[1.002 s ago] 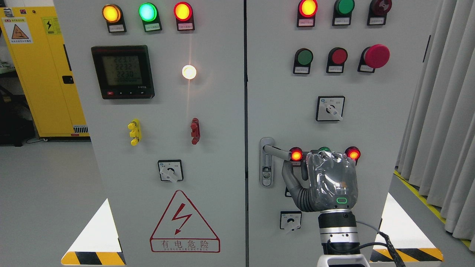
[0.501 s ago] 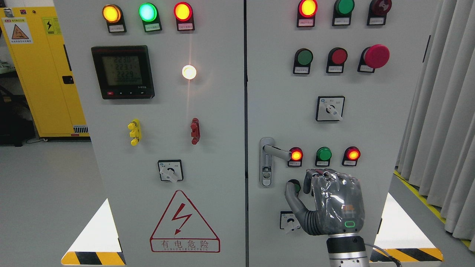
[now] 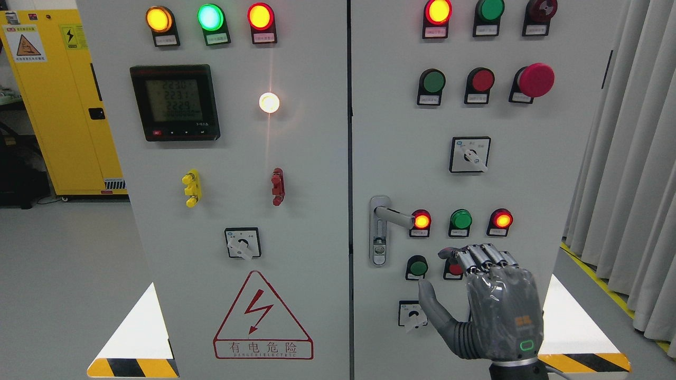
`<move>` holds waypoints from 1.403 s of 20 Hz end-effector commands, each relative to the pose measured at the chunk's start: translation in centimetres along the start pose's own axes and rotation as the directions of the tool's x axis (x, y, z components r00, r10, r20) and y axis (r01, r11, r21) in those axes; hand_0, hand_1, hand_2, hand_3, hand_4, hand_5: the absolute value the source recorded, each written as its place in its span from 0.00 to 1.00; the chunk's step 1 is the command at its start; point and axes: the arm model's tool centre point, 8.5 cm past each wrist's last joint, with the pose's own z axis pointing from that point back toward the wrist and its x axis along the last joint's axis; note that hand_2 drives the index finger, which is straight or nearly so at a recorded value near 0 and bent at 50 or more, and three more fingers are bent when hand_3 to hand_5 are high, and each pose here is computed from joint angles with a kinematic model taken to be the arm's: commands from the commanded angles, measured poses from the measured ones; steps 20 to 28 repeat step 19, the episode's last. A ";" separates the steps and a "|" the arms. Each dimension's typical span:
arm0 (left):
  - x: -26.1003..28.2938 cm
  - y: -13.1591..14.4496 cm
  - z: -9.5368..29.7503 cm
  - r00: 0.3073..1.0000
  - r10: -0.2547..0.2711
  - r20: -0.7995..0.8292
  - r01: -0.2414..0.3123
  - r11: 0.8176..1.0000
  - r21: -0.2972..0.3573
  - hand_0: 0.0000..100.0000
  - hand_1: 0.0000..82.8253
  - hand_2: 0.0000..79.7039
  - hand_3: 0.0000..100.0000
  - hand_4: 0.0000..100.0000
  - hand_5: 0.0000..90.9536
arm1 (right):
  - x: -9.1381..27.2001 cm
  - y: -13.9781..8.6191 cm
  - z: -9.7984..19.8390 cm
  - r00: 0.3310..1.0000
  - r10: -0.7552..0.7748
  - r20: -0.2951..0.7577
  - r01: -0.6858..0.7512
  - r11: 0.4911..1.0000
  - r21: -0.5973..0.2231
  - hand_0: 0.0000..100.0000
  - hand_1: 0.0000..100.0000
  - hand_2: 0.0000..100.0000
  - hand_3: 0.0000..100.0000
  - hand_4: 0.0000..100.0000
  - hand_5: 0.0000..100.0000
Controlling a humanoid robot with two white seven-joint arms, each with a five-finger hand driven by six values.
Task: Release door handle
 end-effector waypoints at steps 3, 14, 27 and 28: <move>0.4 -0.1 0.0 1.000 0.001 0.012 -0.001 1.000 -0.002 0.12 0.67 0.00 0.00 0.00 0.00 | -0.9 -1.5 -0.3 0.999 -0.035 -0.013 0.035 0.998 -0.047 0.61 0.25 0.00 0.00 0.00 0.00; 0.4 -0.1 0.0 1.000 0.001 0.012 -0.001 1.000 -0.002 0.12 0.67 0.00 0.00 0.00 0.00 | -0.9 -1.7 -0.3 0.999 -0.054 -0.004 0.053 0.997 -0.058 0.55 0.24 0.00 0.00 0.00 0.00; 0.4 -0.1 0.0 1.000 0.001 0.012 -0.001 1.000 -0.002 0.12 0.67 0.00 0.00 0.00 0.00 | -0.8 -1.8 -0.5 0.998 -0.066 -0.005 0.066 0.996 -0.064 0.55 0.24 0.00 0.00 0.00 0.00; 0.4 -0.1 0.0 1.000 0.001 0.012 -0.001 1.000 -0.002 0.12 0.67 0.00 0.00 0.00 0.00 | -0.8 -1.8 -0.5 0.998 -0.066 -0.005 0.066 0.996 -0.064 0.55 0.24 0.00 0.00 0.00 0.00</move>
